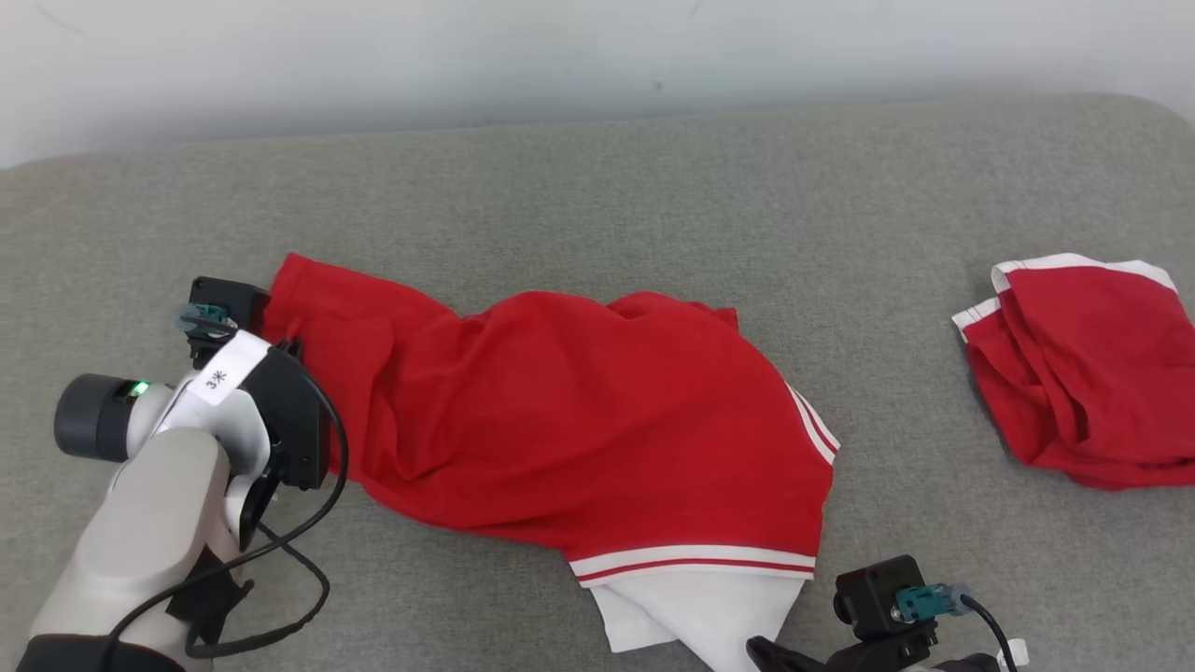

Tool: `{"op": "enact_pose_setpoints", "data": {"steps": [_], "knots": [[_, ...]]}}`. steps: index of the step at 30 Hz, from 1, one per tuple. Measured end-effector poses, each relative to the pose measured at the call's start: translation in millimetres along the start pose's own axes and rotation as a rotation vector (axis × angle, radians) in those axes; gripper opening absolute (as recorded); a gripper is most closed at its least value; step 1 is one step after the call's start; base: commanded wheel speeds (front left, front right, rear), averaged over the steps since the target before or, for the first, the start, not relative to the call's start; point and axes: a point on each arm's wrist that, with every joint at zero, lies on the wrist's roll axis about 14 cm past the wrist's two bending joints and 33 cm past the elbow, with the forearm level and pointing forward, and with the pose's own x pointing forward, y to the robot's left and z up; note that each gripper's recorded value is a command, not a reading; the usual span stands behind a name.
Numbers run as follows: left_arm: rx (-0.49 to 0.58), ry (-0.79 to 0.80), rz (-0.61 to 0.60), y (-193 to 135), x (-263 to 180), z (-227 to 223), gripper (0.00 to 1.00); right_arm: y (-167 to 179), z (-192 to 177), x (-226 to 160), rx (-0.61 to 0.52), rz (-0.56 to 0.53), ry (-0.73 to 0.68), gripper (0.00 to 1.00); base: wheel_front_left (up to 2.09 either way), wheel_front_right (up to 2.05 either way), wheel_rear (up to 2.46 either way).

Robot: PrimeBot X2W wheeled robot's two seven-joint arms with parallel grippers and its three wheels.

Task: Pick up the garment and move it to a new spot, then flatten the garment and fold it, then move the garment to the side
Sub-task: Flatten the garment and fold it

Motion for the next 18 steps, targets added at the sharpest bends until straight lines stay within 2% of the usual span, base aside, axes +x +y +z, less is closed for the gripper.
{"op": "enact_pose_setpoints", "data": {"steps": [8,9,10,11,18], "knots": [[-0.008,-0.009,0.027,9.4,-9.5,-3.3,0.0,6.9,-1.1,-3.3,-0.031,0.022,0.005,0.0,0.0,0.0,0.0],[-0.008,-0.01,0.027,9.5,-9.8,-3.1,0.0,5.4,-2.8,-3.8,-0.028,0.016,0.011,0.08,0.0,0.0,0.0],[-0.008,-0.015,0.027,9.2,-9.9,-2.3,0.0,3.7,-6.4,-4.2,-0.024,0.01,0.024,0.69,0.0,0.0,0.0],[-0.008,-0.017,0.027,8.9,-10.0,-2.1,0.0,1.9,-12.3,-4.9,-0.022,0.005,0.044,1.0,0.0,0.0,0.0],[-0.01,-0.012,0.021,6.4,-8.3,-5.1,0.0,-3.5,-26.1,-6.7,-0.003,-0.015,0.091,1.0,0.0,0.0,0.0]]}}
